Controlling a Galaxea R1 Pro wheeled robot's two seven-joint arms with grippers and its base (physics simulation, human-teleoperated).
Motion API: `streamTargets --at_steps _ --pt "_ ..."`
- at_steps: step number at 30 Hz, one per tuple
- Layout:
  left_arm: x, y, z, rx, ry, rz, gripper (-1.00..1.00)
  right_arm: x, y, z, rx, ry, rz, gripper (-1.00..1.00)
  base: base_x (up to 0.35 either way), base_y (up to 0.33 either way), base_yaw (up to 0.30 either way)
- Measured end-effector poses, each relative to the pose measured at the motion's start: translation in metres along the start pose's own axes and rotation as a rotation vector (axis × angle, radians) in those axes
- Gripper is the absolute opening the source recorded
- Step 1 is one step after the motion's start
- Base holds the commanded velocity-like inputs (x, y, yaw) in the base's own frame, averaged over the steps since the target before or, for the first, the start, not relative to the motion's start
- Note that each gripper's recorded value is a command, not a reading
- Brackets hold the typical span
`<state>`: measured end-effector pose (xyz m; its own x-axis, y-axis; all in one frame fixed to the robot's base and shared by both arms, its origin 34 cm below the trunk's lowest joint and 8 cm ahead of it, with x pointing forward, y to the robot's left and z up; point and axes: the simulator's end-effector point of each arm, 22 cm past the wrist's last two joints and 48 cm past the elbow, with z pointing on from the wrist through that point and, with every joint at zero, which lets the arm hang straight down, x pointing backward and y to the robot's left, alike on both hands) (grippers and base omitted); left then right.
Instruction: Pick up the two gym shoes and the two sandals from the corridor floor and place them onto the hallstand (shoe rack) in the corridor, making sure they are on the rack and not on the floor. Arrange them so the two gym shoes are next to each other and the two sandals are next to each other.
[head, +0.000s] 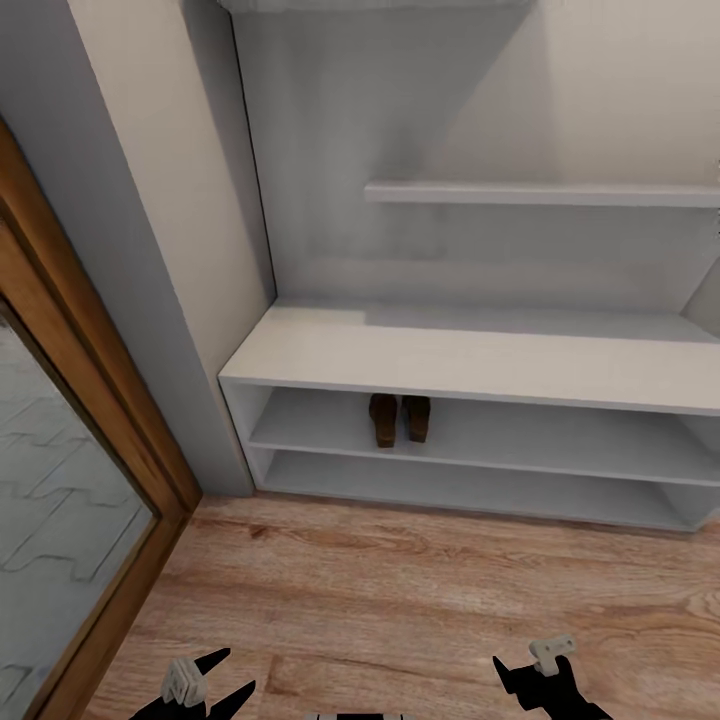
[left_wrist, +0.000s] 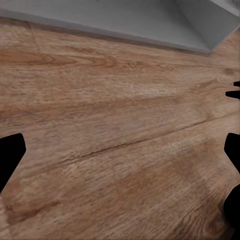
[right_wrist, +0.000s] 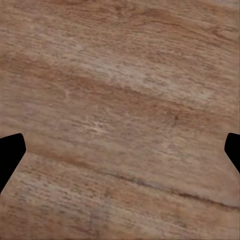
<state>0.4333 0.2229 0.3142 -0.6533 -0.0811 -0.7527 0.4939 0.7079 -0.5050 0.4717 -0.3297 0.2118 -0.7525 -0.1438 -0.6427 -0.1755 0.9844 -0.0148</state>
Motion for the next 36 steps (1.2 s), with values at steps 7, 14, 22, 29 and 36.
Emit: streamTargets --at_steps 7,14,22,29,36 --pt "-0.004 0.000 -0.001 0.000 -0.007 0.008 1.00 -0.005 0.000 -0.001 0.001 -0.010 -0.001 1.00 0.000 0.000 0.000" --pt "-0.009 0.000 -0.001 0.000 -0.016 0.015 1.00 -0.011 0.000 -0.002 0.001 -0.021 -0.003 1.00 0.000 0.000 0.000" --pt "-0.013 -0.001 -0.001 0.001 -0.024 0.021 1.00 -0.016 0.000 -0.003 0.001 -0.032 -0.004 1.00 0.000 0.000 -0.095" --pt "-0.015 -0.001 -0.002 0.000 -0.029 0.023 1.00 -0.018 0.001 -0.003 0.001 -0.036 -0.003 1.00 0.000 0.000 -0.237" --pt "-0.017 -0.001 -0.002 0.000 -0.032 0.024 1.00 -0.019 0.001 -0.003 0.001 -0.038 -0.004 1.00 0.000 0.000 -0.256"
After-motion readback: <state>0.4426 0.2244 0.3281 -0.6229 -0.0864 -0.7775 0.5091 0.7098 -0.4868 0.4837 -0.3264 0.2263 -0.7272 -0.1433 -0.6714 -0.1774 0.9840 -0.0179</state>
